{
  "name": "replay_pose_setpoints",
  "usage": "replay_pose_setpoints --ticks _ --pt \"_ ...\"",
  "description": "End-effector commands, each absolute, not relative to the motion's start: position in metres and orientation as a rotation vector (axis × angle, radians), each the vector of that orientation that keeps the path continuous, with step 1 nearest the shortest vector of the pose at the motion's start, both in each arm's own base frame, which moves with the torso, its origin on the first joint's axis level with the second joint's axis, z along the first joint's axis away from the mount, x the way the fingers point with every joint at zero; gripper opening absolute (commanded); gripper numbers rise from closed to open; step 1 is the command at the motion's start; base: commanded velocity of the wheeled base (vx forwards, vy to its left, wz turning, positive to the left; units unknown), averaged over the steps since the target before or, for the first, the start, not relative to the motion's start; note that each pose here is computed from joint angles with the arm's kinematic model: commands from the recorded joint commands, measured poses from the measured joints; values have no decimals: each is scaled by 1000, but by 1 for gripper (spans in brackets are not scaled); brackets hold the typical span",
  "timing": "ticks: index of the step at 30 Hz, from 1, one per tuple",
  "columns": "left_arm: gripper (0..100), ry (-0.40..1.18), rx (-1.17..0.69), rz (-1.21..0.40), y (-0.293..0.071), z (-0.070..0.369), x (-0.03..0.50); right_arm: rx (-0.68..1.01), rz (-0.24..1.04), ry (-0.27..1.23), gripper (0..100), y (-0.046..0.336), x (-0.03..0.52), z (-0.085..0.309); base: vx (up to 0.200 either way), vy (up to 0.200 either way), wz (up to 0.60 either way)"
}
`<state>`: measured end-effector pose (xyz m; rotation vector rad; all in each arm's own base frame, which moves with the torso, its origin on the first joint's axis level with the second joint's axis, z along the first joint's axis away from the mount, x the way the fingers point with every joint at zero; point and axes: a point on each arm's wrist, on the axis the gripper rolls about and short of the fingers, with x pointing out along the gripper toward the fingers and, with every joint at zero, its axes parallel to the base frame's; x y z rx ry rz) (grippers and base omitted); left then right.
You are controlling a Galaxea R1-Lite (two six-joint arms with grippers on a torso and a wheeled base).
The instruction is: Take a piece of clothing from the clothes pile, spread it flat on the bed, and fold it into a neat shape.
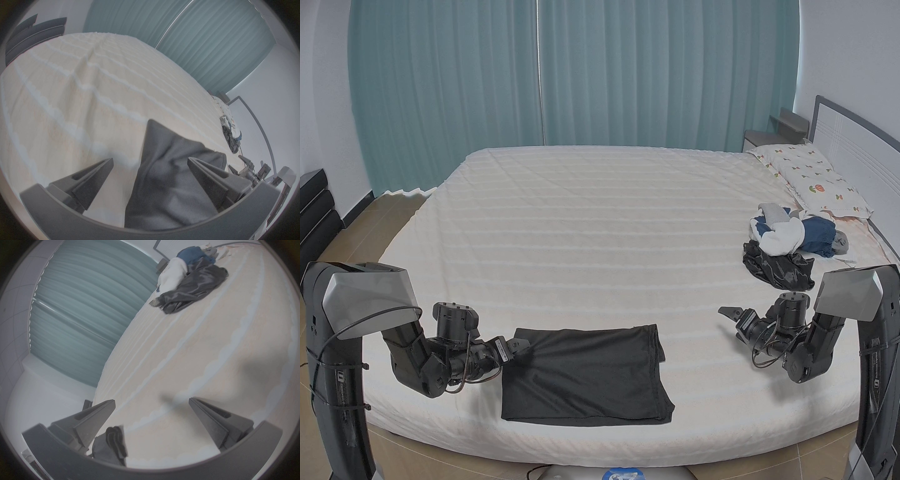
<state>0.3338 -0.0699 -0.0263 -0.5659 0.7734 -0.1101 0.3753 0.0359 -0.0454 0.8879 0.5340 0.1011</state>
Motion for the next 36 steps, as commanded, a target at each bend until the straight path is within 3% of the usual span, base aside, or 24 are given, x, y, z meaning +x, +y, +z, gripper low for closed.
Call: replay_pose_setpoints --ticks 1,15,16,20,26,36 --pt "100 715 -572 -117 -73 -22 349 870 156 564 100 58 363 -41 0 0 0" --pt "100 657 -559 -83 -92 -42 382 794 242 651 100 96 341 -47 0 0 0" --pt "0 658 -556 -74 -93 -44 382 791 243 658 100 97 340 -49 0 0 0" --pt "0 644 -555 -52 -92 -43 383 790 241 664 100 97 339 -50 0 0 0" --pt "0 543 -634 105 -91 -34 393 788 238 671 100 96 337 -51 0 0 0" --pt "0 526 -654 157 -82 -36 395 789 253 639 100 98 342 -44 0 0 0"
